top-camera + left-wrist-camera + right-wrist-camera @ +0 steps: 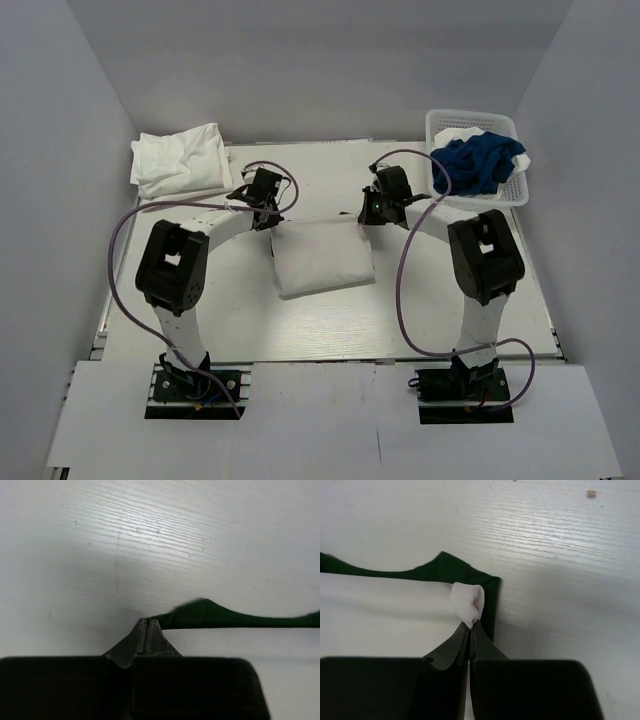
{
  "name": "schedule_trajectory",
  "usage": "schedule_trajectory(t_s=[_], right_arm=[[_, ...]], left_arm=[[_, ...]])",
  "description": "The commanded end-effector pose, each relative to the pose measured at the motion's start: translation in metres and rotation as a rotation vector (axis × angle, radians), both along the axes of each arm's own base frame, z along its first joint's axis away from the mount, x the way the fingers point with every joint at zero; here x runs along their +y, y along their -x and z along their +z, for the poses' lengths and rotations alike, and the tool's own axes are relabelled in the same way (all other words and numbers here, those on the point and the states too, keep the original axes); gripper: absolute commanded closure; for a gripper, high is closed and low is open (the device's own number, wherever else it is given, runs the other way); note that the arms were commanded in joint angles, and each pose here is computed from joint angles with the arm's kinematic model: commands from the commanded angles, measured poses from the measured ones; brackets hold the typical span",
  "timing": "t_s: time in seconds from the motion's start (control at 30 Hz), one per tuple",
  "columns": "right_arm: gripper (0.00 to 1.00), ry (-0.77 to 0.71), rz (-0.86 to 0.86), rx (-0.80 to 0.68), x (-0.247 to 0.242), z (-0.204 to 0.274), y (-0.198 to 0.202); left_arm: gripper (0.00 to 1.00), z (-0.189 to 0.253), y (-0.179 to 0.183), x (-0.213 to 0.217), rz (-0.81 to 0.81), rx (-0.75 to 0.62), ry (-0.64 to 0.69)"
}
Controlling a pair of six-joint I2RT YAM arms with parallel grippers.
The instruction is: Fold and stack the t-shirts
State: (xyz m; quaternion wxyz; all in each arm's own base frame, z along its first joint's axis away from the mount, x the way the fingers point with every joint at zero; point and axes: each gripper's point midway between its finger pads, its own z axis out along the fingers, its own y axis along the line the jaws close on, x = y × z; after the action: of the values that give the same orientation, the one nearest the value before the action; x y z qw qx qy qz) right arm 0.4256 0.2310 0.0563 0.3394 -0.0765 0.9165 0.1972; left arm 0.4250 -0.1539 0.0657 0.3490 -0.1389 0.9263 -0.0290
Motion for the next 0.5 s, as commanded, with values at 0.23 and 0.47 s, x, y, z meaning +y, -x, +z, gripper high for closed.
schedule_trajectory(t_s=[0.23,0.47], right_arm=[[0.92,-0.031,0.035,-0.062,0.003,0.008,-0.025],[0.10,-0.112,0.126,-0.203,0.022,0.085,-0.031]], left_arm=[[0.93,-0.008,-0.032,0.025,0.094,0.042,0.022],[0.19,0.040,-0.030,0.031,0.082,-0.018,0.029]])
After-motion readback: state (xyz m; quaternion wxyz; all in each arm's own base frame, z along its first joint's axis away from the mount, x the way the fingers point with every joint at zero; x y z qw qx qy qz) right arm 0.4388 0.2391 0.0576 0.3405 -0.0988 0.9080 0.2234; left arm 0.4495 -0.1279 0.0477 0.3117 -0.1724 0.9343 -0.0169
